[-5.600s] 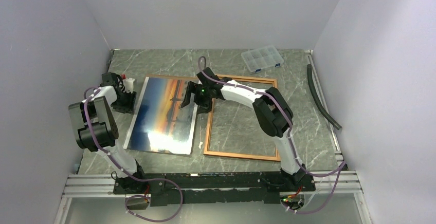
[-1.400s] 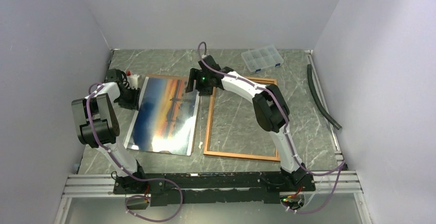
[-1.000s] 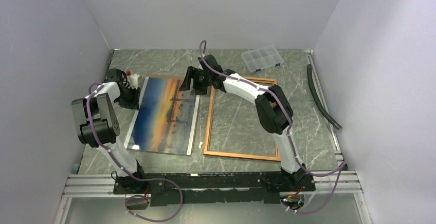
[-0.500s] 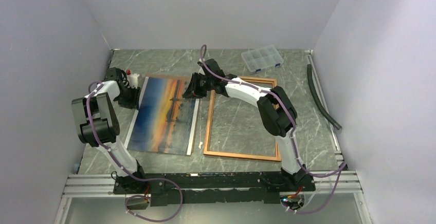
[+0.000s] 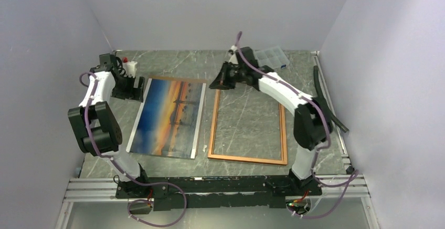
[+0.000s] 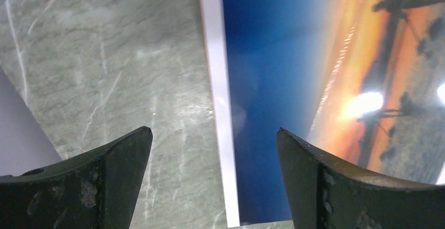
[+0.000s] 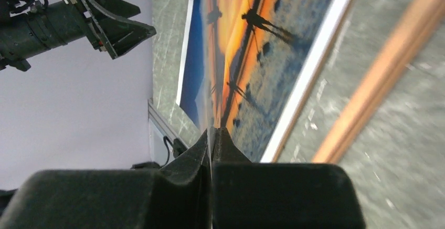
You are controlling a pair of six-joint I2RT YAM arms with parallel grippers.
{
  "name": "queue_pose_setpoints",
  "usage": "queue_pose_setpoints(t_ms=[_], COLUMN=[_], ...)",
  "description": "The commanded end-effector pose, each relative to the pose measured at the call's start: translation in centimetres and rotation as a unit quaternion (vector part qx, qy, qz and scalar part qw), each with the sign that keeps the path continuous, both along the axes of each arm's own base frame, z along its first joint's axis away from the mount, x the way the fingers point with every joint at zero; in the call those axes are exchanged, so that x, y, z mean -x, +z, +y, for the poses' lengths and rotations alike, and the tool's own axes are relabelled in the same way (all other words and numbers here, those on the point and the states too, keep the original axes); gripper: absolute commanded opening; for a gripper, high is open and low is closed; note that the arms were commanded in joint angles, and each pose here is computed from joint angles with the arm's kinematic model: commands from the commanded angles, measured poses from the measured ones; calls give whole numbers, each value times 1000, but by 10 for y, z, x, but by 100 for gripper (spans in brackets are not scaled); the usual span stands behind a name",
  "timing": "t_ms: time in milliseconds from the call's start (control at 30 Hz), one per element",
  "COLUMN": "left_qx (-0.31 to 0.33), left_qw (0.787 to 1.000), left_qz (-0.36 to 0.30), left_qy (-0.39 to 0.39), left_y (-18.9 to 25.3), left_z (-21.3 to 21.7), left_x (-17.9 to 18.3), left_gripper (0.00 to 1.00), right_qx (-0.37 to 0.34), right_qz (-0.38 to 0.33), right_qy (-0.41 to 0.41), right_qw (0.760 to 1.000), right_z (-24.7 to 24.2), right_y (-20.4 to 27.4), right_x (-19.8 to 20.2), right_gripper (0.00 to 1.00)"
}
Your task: Put the photo into the frame
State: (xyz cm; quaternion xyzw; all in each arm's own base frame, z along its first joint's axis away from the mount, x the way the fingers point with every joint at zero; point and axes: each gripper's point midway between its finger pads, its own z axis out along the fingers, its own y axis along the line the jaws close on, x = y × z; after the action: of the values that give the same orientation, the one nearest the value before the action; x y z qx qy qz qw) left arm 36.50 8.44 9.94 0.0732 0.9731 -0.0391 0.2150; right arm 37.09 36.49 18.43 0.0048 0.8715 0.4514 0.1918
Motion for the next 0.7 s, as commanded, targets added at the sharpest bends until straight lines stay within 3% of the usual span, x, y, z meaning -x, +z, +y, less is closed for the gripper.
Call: queue_pose_setpoints(t_ms=[0,233,367,500,667], left_qx=[4,-1,-5,-8,-16], left_qw=[998,989,980,971,956], left_qz=[-15,0,2,6,11], left_qy=[-54,-149,-198,-241,-292], left_y=[27,22,18,10,-9], left_z=[-45,-129,-177,-222,-274], left_x=[3,1,-4,-7,-6], left_gripper=[94,94,94,94,94], right_qx=[18,125,203,285,337], right_qz=[11,29,56,74,84], right_qy=[12,-27,-79,-120,-145], right_qw=[1000,991,974,948,926], right_z=[-63,-159,-208,-243,-263], right_y=[26,4,-24,-41,-49], right_x=[30,80,95,100,93], right_gripper=[0,0,0,0,0])
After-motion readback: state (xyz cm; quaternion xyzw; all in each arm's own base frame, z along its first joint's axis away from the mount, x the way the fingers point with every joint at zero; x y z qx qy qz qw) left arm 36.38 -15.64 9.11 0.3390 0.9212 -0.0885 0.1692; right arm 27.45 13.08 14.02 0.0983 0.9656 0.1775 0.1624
